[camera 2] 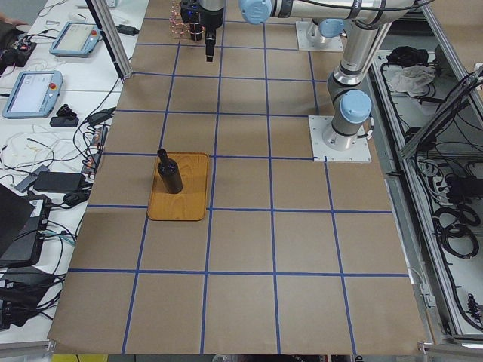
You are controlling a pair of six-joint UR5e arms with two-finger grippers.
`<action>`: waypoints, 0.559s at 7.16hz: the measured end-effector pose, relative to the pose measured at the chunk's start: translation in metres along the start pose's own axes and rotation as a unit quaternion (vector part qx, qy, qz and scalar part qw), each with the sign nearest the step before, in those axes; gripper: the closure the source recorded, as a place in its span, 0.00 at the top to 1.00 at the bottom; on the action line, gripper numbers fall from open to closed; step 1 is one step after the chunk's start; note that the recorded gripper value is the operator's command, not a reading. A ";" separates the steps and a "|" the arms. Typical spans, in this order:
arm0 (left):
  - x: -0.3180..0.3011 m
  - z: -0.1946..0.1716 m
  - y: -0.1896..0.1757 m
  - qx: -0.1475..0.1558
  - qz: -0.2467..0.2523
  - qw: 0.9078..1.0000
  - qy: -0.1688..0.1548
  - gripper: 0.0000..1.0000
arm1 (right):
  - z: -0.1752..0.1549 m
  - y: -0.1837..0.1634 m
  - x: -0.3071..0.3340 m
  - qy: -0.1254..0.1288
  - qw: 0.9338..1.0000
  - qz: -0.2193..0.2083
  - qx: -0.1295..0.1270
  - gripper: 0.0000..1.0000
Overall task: Take wine from basket and place on tray
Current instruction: 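Open the left gripper and raise it away from the bottle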
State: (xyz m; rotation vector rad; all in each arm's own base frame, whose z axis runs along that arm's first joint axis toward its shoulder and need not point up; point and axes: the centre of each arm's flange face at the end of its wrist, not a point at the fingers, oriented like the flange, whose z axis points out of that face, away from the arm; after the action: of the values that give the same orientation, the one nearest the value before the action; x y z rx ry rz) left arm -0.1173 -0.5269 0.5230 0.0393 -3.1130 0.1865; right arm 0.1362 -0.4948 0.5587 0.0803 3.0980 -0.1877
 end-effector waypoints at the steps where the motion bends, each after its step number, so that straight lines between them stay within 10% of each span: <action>1: 0.019 -0.003 0.012 0.001 0.011 1.000 -0.009 1.00 | 0.000 0.000 0.000 0.000 1.000 0.000 0.000 1.00; 4: 0.026 -0.007 0.030 -0.007 0.017 1.000 -0.020 1.00 | 0.000 0.000 0.000 0.000 1.000 0.000 0.000 1.00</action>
State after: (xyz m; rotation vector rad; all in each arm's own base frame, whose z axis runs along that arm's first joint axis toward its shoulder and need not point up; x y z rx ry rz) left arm -0.1443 -0.4970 0.5266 -0.0114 -3.1562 0.1653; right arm 0.1362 -0.4948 0.5587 0.0804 3.0980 -0.1871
